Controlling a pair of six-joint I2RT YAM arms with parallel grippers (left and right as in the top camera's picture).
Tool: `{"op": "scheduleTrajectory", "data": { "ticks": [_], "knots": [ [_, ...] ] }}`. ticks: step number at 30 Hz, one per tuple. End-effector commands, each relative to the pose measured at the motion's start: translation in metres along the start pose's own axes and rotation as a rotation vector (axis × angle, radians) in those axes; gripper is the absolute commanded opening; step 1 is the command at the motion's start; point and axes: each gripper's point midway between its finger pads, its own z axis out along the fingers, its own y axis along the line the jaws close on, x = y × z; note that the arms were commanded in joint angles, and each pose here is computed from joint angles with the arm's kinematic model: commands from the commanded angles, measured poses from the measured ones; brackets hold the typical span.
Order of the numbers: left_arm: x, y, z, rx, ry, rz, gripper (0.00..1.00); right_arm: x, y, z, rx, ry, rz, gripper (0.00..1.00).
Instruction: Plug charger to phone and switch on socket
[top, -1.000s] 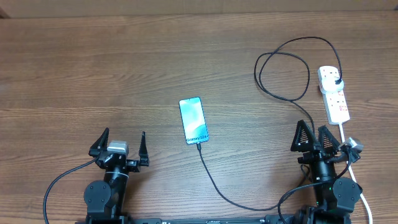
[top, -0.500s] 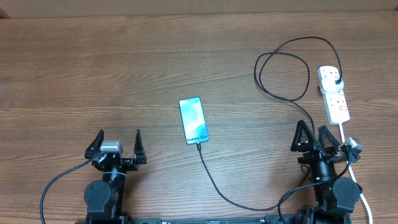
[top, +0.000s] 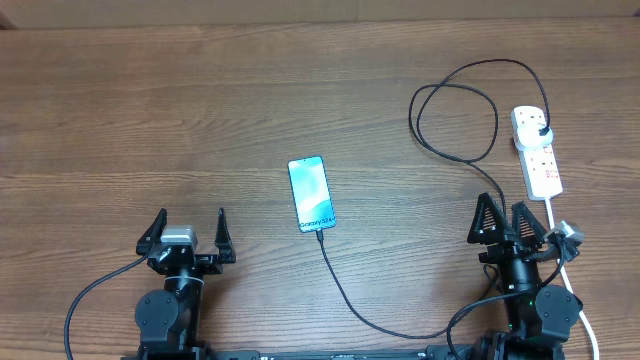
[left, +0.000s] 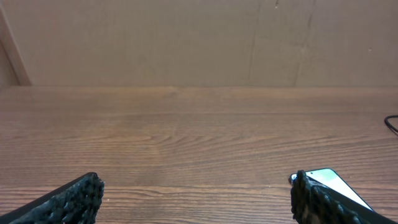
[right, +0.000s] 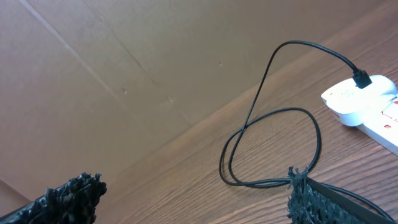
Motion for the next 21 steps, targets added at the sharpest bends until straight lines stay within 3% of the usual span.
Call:
{"op": "scheduleTrajectory", "data": {
  "ticks": [1, 15, 18, 21],
  "knots": [
    [0.003, 0.004, 0.0, -0.021, -0.003, -0.021, 1.0, 0.003, -0.001, 0.001, -0.001, 0.005, 0.003, 1.0],
    [0.003, 0.004, 0.0, -0.022, -0.003, -0.021, 0.99, 0.002, 0.0, 0.0, -0.005, 0.0, -0.023, 1.0],
    [0.003, 0.004, 0.0, -0.021, -0.003, -0.021, 1.0, 0.011, 0.01, 0.001, -0.056, 0.034, -0.15, 1.0],
    [0.003, 0.004, 0.0, -0.022, -0.003, -0.021, 1.0, 0.024, 0.027, 0.0, -0.144, 0.066, -0.423, 1.0]
  ]
}}
